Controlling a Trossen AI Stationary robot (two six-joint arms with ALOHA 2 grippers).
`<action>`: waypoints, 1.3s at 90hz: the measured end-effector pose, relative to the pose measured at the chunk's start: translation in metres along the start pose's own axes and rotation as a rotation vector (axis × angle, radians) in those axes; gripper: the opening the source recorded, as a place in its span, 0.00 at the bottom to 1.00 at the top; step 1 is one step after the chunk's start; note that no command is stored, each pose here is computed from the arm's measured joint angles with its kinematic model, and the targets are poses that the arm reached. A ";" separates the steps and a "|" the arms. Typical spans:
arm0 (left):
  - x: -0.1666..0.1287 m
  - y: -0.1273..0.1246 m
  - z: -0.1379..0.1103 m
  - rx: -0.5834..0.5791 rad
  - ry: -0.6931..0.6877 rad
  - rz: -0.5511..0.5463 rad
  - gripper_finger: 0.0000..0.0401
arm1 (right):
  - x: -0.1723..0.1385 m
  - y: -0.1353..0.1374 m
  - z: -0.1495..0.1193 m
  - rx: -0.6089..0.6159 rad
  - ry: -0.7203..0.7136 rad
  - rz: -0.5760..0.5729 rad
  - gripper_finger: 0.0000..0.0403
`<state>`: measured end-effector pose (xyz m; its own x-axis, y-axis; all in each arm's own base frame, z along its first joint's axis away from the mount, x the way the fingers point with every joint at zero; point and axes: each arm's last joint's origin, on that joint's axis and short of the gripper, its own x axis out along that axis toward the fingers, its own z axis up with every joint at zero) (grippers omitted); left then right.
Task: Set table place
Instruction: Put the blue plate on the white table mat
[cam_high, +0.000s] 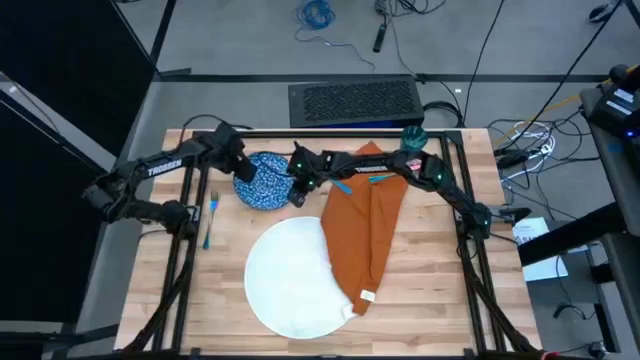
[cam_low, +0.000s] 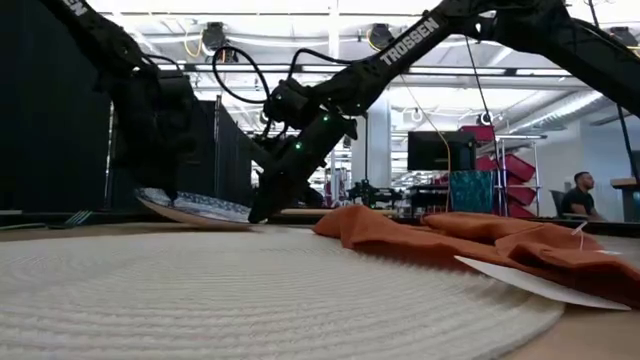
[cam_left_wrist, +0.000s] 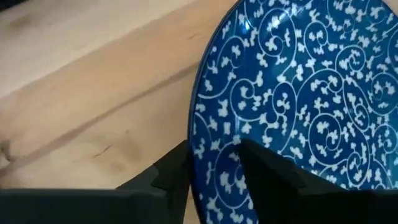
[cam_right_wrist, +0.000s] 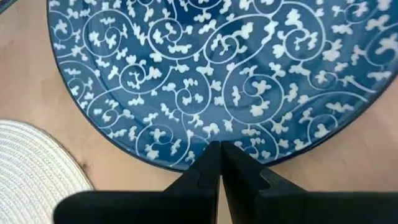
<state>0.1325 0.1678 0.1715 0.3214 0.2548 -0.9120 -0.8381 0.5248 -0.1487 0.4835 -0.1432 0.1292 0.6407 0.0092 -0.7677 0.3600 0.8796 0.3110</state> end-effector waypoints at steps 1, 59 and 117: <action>0.000 0.000 0.000 0.000 0.002 -0.001 0.33 | 0.000 0.000 0.000 -0.001 0.000 0.000 0.00; -0.004 -0.006 0.003 0.083 -0.021 -0.195 0.05 | 0.001 0.000 -0.002 -0.017 0.012 0.005 0.00; -0.016 -0.007 0.004 0.126 -0.106 -0.175 0.04 | -0.100 0.036 0.057 -0.169 -0.321 0.090 0.15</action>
<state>0.1354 0.1633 0.1886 0.5070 0.2309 -0.8304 -0.7060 0.6640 -0.2465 0.4709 -0.1396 0.2493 0.8547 -0.0358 -0.5179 0.1923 0.9485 0.2519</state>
